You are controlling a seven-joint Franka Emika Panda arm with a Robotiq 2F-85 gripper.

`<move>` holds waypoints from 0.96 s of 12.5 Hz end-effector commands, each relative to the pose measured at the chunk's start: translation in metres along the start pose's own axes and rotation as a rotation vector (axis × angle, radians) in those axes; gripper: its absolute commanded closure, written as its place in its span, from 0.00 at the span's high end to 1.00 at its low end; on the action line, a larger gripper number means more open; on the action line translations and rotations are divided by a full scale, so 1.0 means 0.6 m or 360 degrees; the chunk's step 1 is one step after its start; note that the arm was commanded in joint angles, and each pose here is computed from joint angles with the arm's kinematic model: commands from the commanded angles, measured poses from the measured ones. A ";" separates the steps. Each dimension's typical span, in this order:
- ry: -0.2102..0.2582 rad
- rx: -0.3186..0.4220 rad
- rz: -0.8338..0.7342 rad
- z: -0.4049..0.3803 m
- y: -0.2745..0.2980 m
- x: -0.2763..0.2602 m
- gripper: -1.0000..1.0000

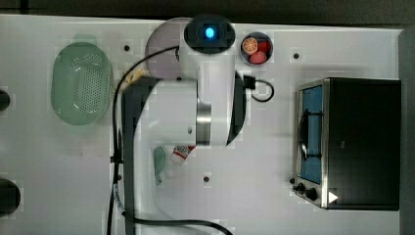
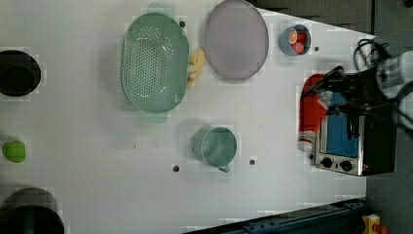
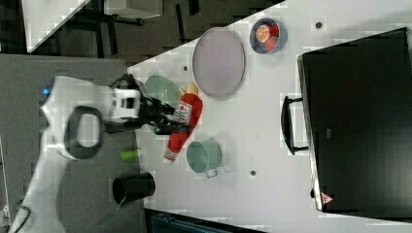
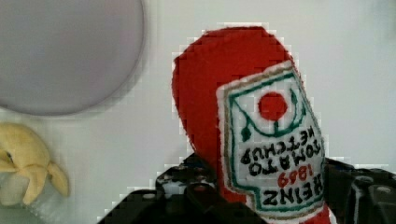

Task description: Pick Ketchup from oven and place it on table.

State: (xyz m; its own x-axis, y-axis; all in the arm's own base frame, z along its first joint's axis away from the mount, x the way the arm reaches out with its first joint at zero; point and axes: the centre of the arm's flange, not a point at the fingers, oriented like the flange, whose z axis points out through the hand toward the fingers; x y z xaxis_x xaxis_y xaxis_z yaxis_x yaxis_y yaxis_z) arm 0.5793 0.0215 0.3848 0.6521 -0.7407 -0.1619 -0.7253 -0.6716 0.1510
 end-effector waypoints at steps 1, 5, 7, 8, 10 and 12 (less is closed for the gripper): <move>0.0083 0.0142 0.0156 0.024 0.058 0.055 0.64; 0.0099 0.0133 0.0176 0.154 0.080 0.045 0.64; 0.0125 0.0141 0.0182 0.203 0.087 0.042 0.64; 0.0144 0.0150 0.0184 0.222 0.088 0.043 0.64; 0.0170 0.0154 0.0188 0.256 0.087 0.048 0.67; 0.0172 0.0141 0.0192 0.279 0.083 0.051 0.88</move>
State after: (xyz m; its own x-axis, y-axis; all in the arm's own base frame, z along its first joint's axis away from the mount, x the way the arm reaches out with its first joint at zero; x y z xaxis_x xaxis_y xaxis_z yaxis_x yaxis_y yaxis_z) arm 0.5142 -0.0437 0.1973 0.5612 -0.8239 -0.0786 -0.8135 -0.5666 0.1309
